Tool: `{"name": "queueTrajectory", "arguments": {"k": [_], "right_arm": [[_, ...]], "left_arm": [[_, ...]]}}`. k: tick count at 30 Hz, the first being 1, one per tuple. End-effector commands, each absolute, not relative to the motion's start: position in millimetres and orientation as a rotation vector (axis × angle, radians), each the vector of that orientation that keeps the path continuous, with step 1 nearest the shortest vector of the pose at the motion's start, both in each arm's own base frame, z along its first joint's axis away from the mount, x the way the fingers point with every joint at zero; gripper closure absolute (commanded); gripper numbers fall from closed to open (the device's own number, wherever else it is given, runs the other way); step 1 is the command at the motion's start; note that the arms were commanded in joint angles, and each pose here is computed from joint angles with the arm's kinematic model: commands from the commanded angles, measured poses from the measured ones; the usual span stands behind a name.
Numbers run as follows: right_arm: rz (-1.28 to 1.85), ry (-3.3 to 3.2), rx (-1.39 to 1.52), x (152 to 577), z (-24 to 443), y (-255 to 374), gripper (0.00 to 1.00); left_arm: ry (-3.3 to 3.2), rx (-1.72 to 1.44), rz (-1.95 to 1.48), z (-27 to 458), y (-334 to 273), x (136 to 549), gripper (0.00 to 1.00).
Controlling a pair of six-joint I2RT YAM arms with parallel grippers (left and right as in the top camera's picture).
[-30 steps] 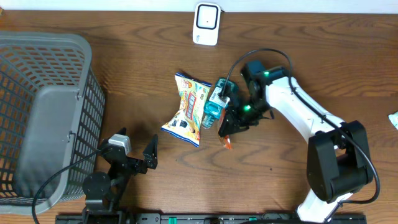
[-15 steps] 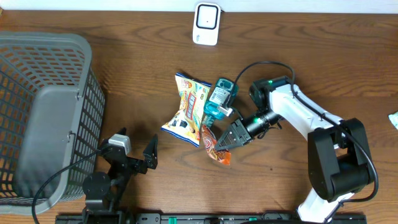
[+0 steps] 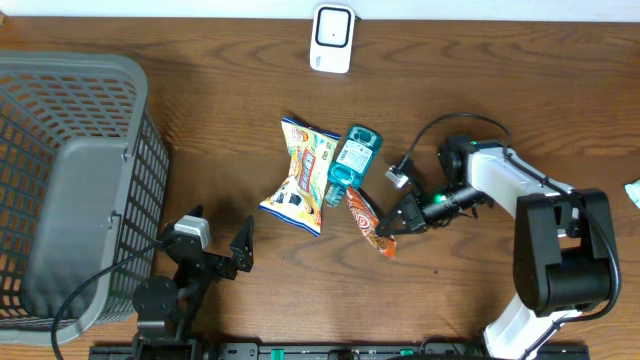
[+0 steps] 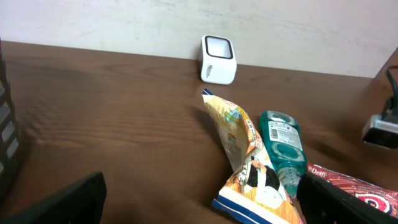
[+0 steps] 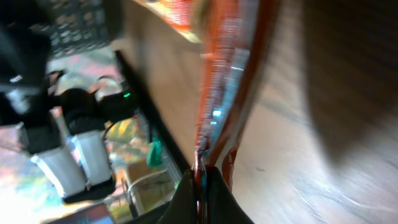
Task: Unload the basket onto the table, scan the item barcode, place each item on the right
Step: 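Grasp the red Top bar and pull it rightward, then regrasp the red Top bar by its end with the right gripper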
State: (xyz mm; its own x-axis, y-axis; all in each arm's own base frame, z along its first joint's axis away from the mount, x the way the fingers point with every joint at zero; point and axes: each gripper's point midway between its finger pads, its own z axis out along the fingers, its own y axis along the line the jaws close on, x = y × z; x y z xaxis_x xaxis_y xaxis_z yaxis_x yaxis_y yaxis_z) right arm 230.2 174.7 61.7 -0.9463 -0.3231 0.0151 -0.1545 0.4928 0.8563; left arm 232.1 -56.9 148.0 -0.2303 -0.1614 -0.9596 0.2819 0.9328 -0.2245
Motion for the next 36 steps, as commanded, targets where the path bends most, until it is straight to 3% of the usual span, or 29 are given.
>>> {"name": "queueTrajectory", "arguments": {"k": [1, 4, 7, 12, 15, 21, 26, 30, 36], "right_arm": [[-1.226, -2.603, 0.214, 225, 38, 154, 0.99], [-0.995, -2.656, 0.086, 223, 18, 134, 0.98], [-0.688, -2.721, -0.075, 224, -2, 106, 0.91], [-0.583, -2.806, -0.122, 241, -10, 95, 0.66], [-0.594, -2.841, -0.119, 254, -4, 97, 0.59], [-0.593, -2.955, -0.044, 273, 29, 102, 0.55], [-0.403, -3.11, 0.137, 274, 55, 111, 0.5], [-0.08, -3.191, 0.234, 271, 50, 119, 0.41], [-0.013, -3.205, 0.415, 261, 27, 149, 0.46]], "left_arm": [[1.795, 0.078, -0.419, 135, -56, 231, 0.02], [1.795, 0.078, -0.419, 135, -56, 231, 0.02], [1.795, 0.078, -0.419, 135, -56, 231, 0.02], [1.795, 0.078, -0.419, 135, -56, 231, 0.02], [1.795, 0.078, -0.419, 135, -56, 231, 0.02], [1.795, 0.078, -0.419, 135, -56, 231, 0.02], [1.795, 0.078, -0.419, 135, -56, 231, 0.02], [1.795, 0.078, -0.419, 135, -56, 231, 0.02], [1.795, 0.078, -0.419, 135, -56, 231, 0.02]]}}
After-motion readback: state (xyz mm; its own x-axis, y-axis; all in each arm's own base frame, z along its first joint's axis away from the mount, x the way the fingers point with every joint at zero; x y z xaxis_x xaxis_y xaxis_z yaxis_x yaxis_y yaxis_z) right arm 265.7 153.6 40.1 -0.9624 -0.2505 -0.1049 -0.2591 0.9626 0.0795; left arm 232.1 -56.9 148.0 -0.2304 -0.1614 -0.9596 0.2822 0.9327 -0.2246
